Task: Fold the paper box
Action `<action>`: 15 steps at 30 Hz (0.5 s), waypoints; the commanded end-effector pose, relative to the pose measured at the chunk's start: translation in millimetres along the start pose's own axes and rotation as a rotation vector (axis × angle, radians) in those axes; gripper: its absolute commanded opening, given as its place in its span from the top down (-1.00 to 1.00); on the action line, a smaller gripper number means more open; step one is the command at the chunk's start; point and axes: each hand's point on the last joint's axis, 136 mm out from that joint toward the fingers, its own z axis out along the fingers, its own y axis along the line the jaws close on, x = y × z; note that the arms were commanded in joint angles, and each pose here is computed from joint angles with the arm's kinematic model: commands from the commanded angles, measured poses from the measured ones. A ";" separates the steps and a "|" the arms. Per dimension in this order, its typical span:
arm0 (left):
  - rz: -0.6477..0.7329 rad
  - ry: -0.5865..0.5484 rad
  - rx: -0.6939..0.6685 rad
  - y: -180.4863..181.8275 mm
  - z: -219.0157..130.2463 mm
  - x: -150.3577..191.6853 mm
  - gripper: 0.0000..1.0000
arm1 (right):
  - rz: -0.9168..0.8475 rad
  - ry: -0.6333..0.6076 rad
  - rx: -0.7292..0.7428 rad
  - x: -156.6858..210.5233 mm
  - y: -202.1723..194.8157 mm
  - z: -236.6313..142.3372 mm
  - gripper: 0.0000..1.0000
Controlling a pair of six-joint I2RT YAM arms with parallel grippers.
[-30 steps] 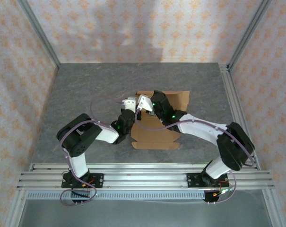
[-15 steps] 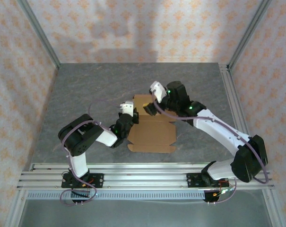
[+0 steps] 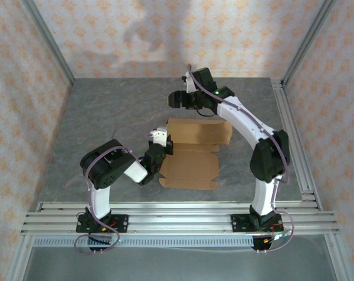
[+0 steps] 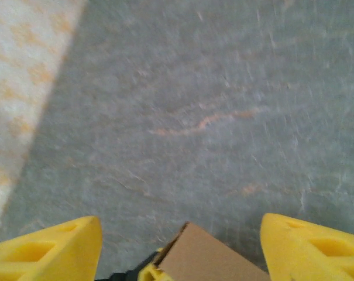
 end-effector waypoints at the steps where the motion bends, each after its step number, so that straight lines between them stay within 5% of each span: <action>1: 0.025 0.006 0.014 -3.6 -1.0 6.4 1.00 | 0.086 0.171 0.016 31.2 -10.7 9.7 -0.33; 15: 0.022 0.020 0.013 -10.7 5.3 20.1 1.00 | 0.010 0.310 -0.034 76.8 -21.5 32.9 -0.11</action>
